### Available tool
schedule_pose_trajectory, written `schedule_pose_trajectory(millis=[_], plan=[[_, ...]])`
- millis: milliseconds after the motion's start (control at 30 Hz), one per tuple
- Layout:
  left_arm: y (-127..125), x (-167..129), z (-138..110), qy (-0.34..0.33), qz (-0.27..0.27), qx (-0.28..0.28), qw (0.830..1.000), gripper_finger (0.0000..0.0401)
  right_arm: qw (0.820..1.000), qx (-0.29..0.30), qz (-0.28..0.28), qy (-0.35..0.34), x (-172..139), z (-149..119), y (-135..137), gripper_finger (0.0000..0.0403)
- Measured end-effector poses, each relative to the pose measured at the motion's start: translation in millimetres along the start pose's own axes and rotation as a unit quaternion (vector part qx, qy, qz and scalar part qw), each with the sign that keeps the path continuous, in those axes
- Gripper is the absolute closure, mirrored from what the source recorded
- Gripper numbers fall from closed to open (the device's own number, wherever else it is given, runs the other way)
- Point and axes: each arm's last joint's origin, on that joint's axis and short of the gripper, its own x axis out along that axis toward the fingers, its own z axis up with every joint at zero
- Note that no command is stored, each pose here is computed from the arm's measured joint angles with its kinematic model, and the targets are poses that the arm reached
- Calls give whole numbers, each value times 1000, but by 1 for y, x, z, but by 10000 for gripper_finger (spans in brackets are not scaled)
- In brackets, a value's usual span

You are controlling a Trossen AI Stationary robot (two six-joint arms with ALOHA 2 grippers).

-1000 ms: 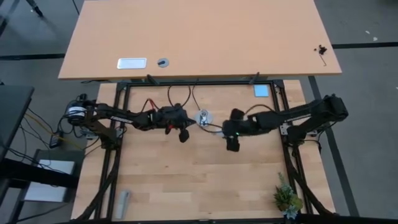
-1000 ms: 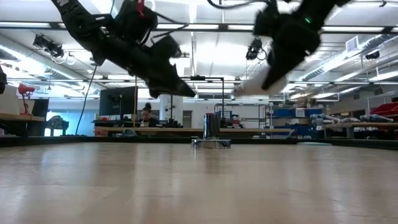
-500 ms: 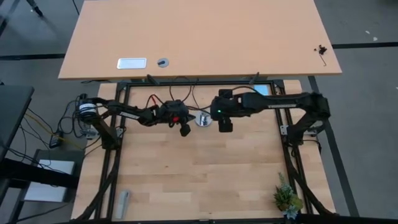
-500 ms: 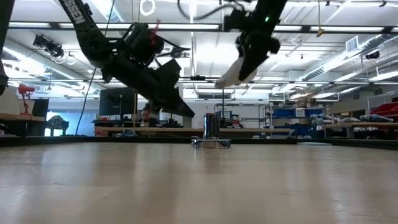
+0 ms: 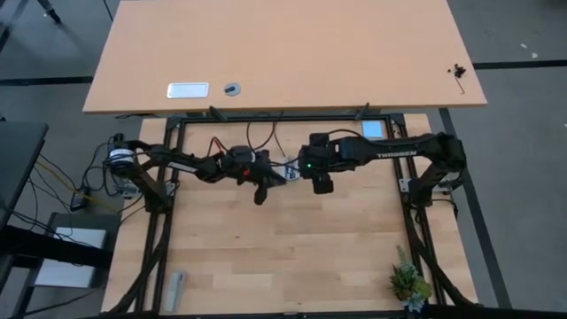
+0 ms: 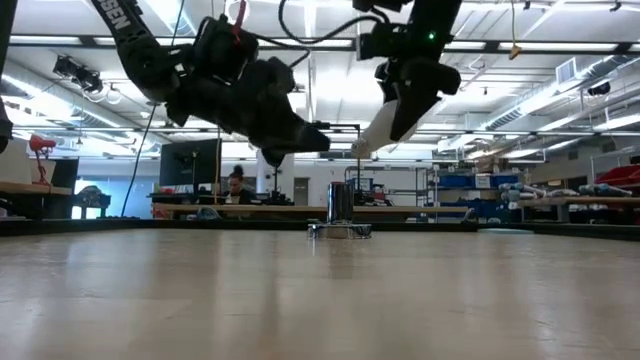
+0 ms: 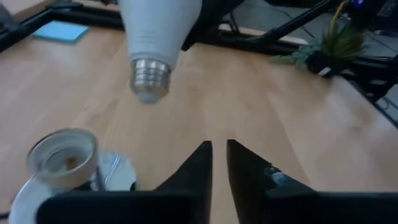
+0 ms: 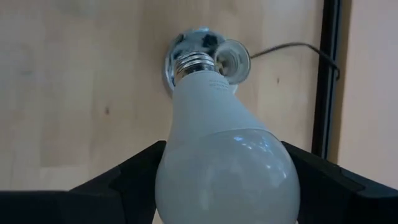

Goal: Screw lightbulb
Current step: Insert the lightbulb into the lamp

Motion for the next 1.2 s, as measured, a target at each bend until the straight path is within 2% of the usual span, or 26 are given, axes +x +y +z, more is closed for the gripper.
schedule_pose_trajectory(millis=[267,367,567,700,833,1033,1200], plan=[[-4,5,10,-11,25,6,1000,253,1000,-20,11,-16,-10,5,20,107],[-4,5,10,-11,25,-12,1000,225,999,-27,19,-23,-13,6,26,106],[-8,6,14,-8,-35,-64,997,182,998,-29,31,-42,-15,10,31,104],[-10,9,27,-22,-54,-88,994,168,995,-24,62,-70,-15,15,32,105],[-11,11,37,-23,-71,-86,993,166,995,-23,65,-78,-16,16,33,104],[-11,13,36,24,-74,-95,992,166,994,-26,66,-81,-16,16,33,105],[-14,14,35,34,-77,-90,992,166,994,-31,65,-88,-16,18,33,101]])
